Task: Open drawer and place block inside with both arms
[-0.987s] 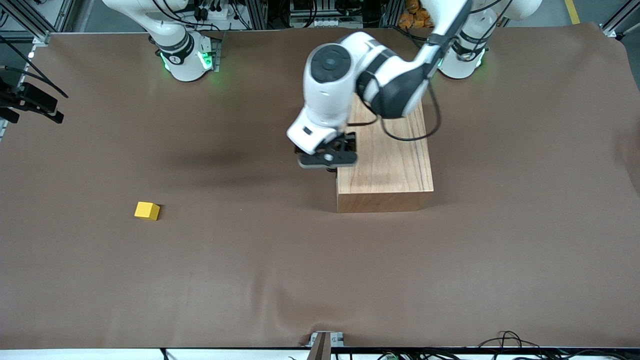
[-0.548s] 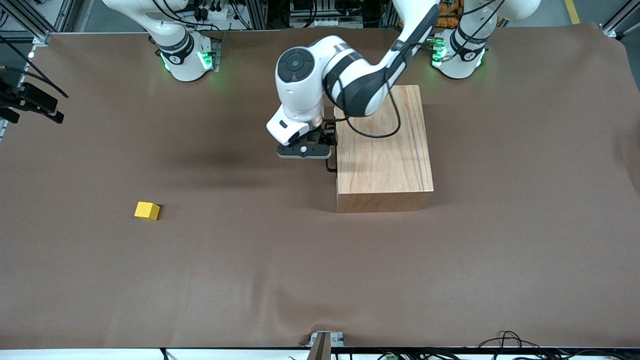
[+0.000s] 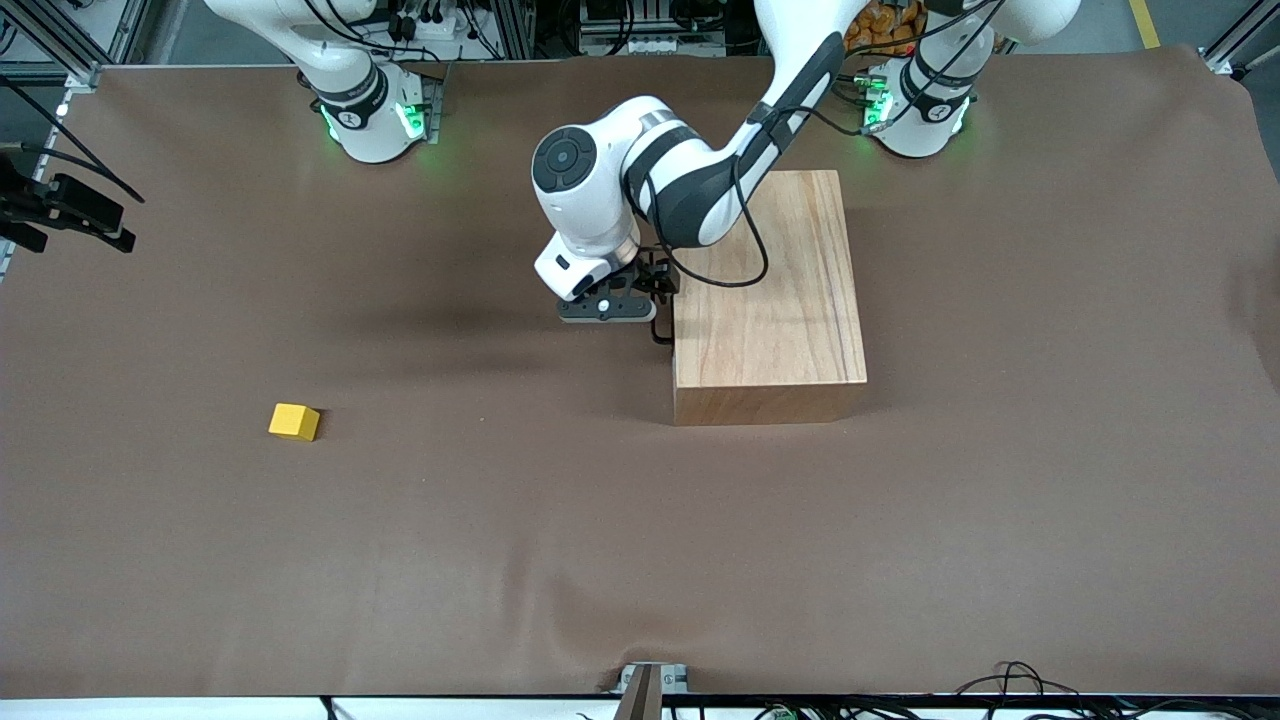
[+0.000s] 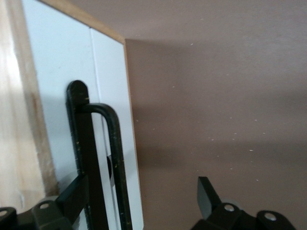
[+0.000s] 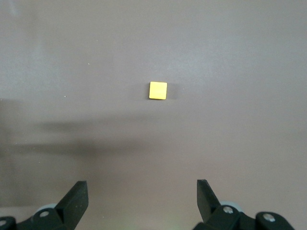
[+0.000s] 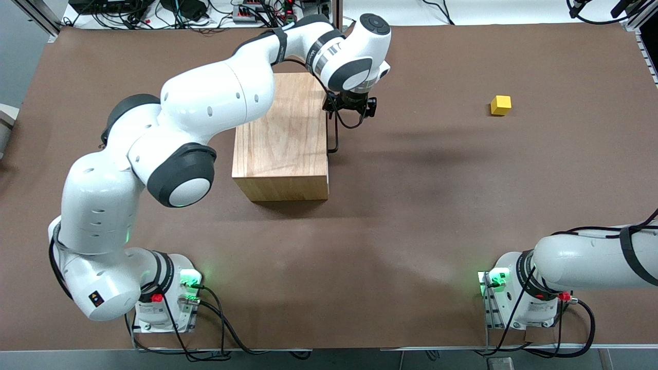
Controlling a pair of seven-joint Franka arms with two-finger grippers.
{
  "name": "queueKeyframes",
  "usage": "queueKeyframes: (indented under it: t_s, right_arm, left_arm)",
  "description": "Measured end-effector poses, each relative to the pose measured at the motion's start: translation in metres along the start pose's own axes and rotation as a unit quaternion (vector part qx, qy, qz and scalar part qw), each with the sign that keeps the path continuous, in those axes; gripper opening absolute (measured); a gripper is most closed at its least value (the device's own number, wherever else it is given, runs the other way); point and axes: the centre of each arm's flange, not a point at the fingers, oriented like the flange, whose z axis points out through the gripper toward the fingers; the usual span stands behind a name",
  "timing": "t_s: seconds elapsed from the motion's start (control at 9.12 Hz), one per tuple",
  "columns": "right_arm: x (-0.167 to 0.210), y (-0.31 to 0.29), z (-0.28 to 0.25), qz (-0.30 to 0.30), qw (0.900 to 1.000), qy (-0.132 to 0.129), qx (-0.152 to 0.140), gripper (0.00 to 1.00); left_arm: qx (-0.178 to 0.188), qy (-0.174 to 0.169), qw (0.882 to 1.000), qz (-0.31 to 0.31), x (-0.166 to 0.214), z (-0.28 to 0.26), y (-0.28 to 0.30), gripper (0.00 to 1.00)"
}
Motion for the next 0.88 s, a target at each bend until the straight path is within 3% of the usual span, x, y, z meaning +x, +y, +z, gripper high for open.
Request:
queueKeyframes:
  t_s: [0.55, 0.88]
  right_arm:
    - [0.000, 0.000, 0.000, 0.000, 1.000, 0.000, 0.000, 1.00]
    - [0.000, 0.001, 0.000, 0.000, 1.000, 0.000, 0.000, 1.00]
  left_arm:
    - [0.031, -0.019, 0.999, -0.005, -0.023, 0.024, 0.017, 1.00]
    - [0.032, -0.018, 0.999, -0.002, -0.025, 0.026, 0.021, 1.00]
